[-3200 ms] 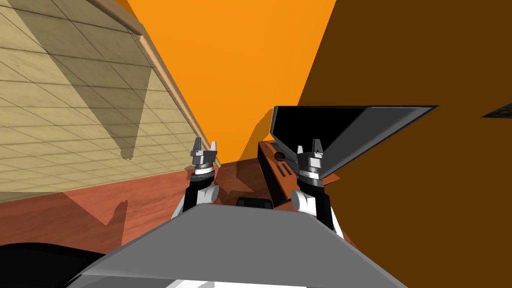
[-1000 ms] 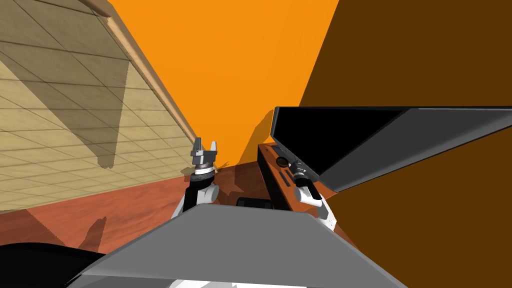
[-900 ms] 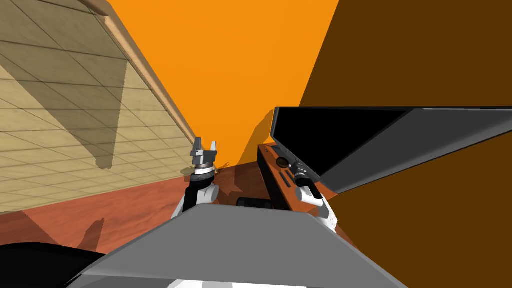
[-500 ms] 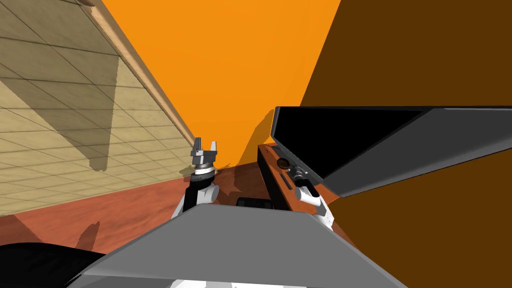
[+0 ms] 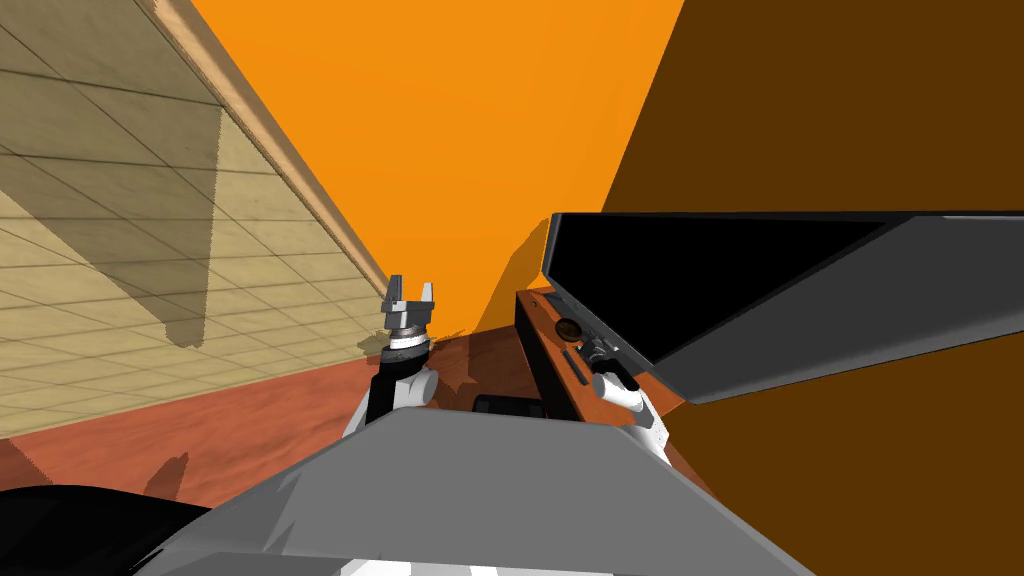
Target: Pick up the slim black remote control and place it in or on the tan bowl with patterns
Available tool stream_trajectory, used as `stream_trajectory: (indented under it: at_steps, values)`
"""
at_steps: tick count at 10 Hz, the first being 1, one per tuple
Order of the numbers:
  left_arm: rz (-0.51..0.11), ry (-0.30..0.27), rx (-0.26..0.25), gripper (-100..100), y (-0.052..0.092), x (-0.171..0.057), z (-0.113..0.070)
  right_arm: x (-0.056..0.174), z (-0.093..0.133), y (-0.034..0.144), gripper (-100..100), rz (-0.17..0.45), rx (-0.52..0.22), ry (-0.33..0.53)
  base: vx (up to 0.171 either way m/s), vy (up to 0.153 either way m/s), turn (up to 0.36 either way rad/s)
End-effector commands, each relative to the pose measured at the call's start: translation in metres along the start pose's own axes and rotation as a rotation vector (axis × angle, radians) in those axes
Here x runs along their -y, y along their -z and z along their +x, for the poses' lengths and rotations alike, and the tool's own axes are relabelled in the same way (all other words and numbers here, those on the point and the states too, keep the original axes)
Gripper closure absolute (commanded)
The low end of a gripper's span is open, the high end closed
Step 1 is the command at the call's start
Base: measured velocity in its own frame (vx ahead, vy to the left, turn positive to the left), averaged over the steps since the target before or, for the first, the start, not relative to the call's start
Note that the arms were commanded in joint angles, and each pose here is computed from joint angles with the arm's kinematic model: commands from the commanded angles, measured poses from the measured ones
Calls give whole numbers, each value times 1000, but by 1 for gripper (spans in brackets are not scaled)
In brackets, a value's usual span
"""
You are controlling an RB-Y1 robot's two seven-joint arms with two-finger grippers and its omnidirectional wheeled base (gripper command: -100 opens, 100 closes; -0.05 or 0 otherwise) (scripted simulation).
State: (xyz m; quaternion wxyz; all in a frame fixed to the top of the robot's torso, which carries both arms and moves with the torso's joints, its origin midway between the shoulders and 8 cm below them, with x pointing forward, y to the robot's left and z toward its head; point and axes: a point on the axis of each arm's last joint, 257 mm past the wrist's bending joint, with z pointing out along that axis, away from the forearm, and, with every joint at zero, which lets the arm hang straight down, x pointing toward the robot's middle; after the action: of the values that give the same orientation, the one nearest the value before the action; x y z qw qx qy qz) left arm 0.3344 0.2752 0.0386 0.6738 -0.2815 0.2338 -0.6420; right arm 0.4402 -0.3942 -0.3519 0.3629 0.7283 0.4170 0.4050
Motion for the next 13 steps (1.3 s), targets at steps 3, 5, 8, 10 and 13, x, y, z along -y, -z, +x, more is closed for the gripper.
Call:
stream_trajectory:
  at_steps: [3, 5, 8, 10, 13]
  values:
    - [0, 0, 0, 0, 0, 0, 0, 41, -32, -8, -100, 134, 68, -85, 58, 13, -11]
    - [0, 0, 0, 0, 0, 0, 0, 61, -47, -9, -100, 196, 103, -126, 85, 23, -16]
    - [0, 0, 0, 0, 0, 0, 0, 89, -71, -9, -100, 297, 162, -206, 54, 12, -11]
    - [0, 0, 0, 0, 0, 0, 0, 110, -86, -6, -100, 359, 202, -249, 55, 17, -9]
    - [0, 0, 0, 0, 0, 0, 0, 135, -107, 0, -100, 450, 264, -329, 74, 18, -13]
